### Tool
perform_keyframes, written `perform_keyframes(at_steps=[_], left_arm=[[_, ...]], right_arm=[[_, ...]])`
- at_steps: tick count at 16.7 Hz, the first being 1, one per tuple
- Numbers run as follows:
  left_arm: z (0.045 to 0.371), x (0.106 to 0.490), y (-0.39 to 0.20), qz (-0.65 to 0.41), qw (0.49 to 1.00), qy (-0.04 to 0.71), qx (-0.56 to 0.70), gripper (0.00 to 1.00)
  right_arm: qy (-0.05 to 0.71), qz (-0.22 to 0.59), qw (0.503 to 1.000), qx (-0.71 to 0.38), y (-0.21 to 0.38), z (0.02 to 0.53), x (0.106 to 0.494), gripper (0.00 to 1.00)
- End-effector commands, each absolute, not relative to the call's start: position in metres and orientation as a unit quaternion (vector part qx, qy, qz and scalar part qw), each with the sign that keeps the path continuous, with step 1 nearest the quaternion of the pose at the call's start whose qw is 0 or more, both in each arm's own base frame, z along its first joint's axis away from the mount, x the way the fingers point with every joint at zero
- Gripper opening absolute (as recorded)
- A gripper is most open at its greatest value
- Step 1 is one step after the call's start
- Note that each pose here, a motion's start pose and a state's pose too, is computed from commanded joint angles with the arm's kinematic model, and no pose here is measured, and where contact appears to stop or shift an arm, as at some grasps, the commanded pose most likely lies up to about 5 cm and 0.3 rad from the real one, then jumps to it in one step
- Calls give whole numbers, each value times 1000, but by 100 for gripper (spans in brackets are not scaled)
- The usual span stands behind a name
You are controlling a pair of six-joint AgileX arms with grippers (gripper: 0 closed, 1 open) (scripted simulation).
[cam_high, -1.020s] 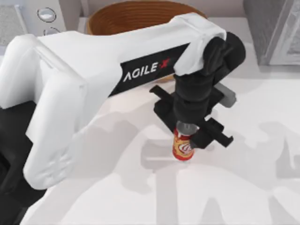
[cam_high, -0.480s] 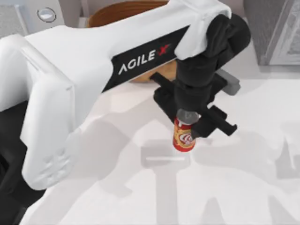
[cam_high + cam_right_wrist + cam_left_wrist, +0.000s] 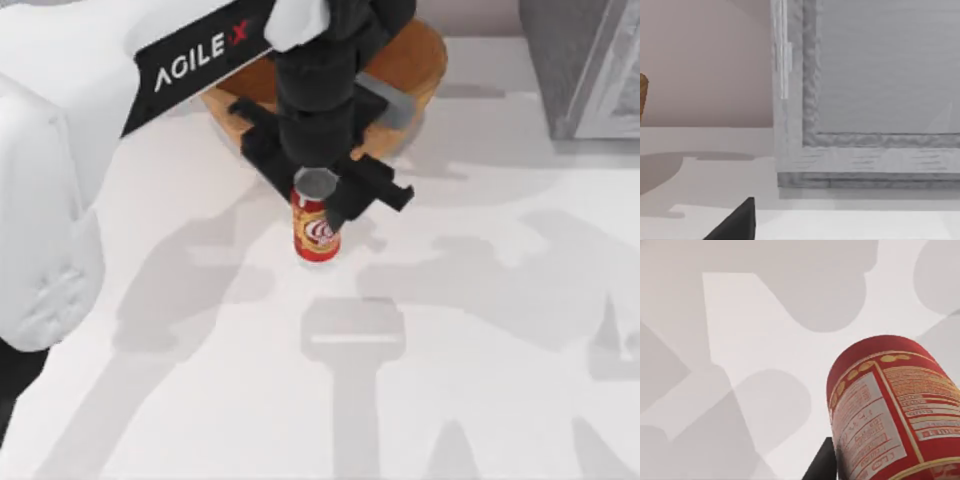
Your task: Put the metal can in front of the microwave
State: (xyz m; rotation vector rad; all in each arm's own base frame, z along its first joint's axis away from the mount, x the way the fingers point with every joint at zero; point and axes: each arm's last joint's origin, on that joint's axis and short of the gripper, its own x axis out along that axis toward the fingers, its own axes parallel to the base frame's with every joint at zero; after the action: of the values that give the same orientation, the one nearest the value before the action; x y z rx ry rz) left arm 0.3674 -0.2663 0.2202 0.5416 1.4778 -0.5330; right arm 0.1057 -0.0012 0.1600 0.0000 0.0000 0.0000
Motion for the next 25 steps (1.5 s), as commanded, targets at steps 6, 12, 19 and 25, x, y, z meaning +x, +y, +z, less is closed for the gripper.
perform_keyframes(at_steps=[6, 12, 19, 25], left_arm=[[220, 435, -97, -143, 682, 700, 157, 0], [207, 440, 82, -54, 688, 722, 55, 0], [209, 422, 168, -4, 709, 706, 10, 0], [205, 422, 167, -4, 708, 706, 11, 0]], right_arm=[[0, 0, 1000, 0, -1, 160, 106, 100], [0, 0, 1000, 0, -1, 160, 106, 100], [0, 0, 1000, 0, -1, 160, 106, 100], [0, 0, 1000, 0, -1, 160, 106, 100]])
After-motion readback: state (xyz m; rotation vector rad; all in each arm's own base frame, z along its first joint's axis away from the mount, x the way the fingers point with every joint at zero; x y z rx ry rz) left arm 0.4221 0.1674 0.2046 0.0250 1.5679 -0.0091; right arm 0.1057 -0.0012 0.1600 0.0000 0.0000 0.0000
